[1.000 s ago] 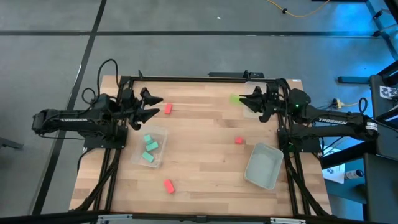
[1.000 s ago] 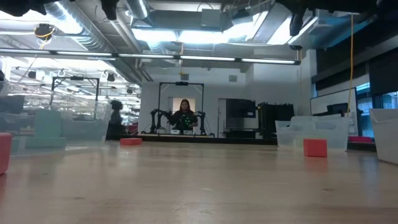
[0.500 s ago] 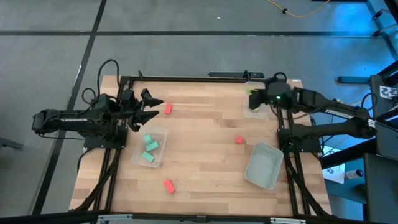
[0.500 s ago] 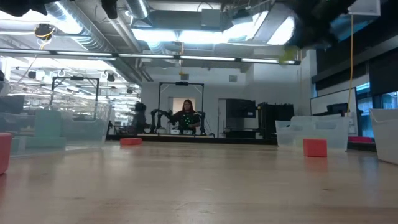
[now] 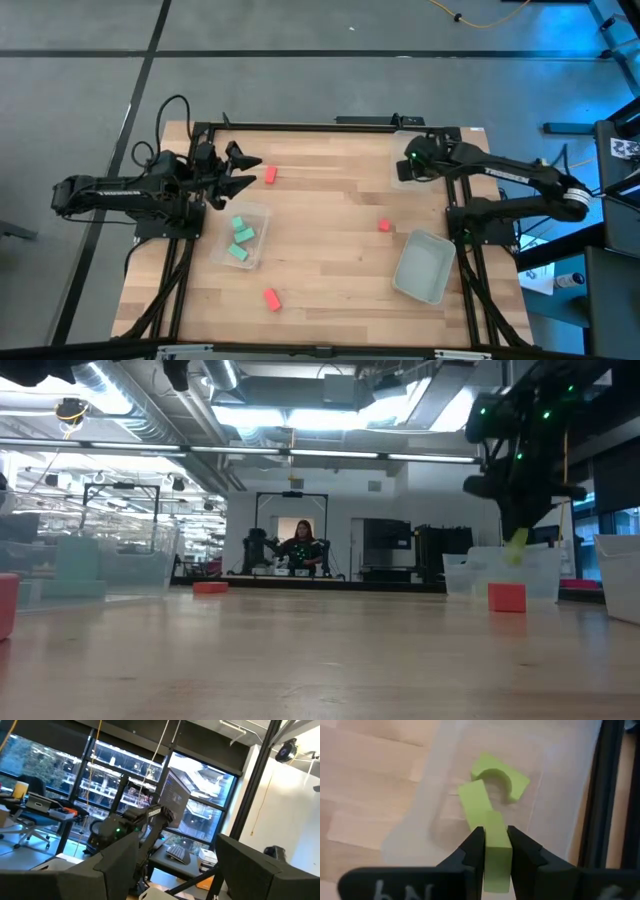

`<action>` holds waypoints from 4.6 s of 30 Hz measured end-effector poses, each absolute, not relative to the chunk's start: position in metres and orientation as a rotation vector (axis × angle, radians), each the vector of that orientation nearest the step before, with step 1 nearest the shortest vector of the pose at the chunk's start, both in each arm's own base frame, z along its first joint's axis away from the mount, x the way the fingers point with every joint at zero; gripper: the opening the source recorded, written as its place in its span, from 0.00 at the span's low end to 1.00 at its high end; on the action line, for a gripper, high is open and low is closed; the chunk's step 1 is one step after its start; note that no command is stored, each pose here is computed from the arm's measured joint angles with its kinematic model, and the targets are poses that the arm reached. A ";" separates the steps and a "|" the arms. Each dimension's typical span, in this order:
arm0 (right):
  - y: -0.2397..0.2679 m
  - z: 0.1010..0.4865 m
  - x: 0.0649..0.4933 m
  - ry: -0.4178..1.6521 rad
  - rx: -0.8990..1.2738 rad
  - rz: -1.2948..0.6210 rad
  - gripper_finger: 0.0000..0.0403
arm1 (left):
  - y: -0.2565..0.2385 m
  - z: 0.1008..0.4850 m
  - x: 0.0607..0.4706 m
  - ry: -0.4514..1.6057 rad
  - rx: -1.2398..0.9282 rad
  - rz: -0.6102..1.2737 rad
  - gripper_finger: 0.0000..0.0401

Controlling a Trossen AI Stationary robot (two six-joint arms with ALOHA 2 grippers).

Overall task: Sort & place blocks by color
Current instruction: Put the green block into the right transparent bin, then put the top left orange block into the gray bin

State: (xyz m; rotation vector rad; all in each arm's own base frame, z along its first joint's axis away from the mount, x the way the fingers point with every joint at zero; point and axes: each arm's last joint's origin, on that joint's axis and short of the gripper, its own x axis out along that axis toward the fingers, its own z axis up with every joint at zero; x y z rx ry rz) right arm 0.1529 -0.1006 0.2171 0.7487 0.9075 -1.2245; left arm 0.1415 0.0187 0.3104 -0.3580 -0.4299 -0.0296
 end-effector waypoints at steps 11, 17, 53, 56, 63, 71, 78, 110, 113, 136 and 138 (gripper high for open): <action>-0.129 0.190 0.161 1.109 0.617 -1.210 0.15 | 0.021 0.310 0.141 -0.449 -0.368 0.052 0.64; -0.135 0.184 0.169 1.086 0.645 -1.156 0.15 | 0.022 0.311 0.141 -0.459 -0.372 0.073 0.64; -0.150 0.180 0.162 1.080 0.831 -1.087 0.40 | 0.022 0.314 0.139 -0.498 -0.373 0.089 0.64; -0.155 0.194 0.165 1.069 0.773 -1.066 0.44 | 0.022 0.314 0.139 -0.497 -0.375 0.088 0.64; -0.164 0.255 0.168 0.873 0.635 -1.016 0.61 | 0.022 0.314 0.139 -0.499 -0.381 0.086 0.64; -0.145 0.307 0.178 0.519 0.652 -0.494 0.71 | 0.022 0.314 0.139 -0.501 -0.382 0.085 0.64; -0.118 0.331 0.206 0.333 0.554 -0.061 0.72 | 0.023 0.314 0.139 -0.508 -0.388 0.115 0.64; -0.016 0.365 0.249 0.075 0.556 0.191 0.72 | 0.018 0.303 0.144 -0.351 -0.388 -0.035 0.64; -0.013 0.364 0.249 0.073 0.485 0.203 0.72 | 0.017 0.302 0.145 -0.340 -0.398 -0.014 0.64; -0.010 0.360 0.217 0.239 0.416 0.159 0.72 | 0.034 0.304 0.181 0.414 -0.395 0.700 0.64; -0.010 0.359 0.217 0.254 0.418 0.151 0.72 | 0.041 0.293 0.187 0.494 -0.433 0.791 0.64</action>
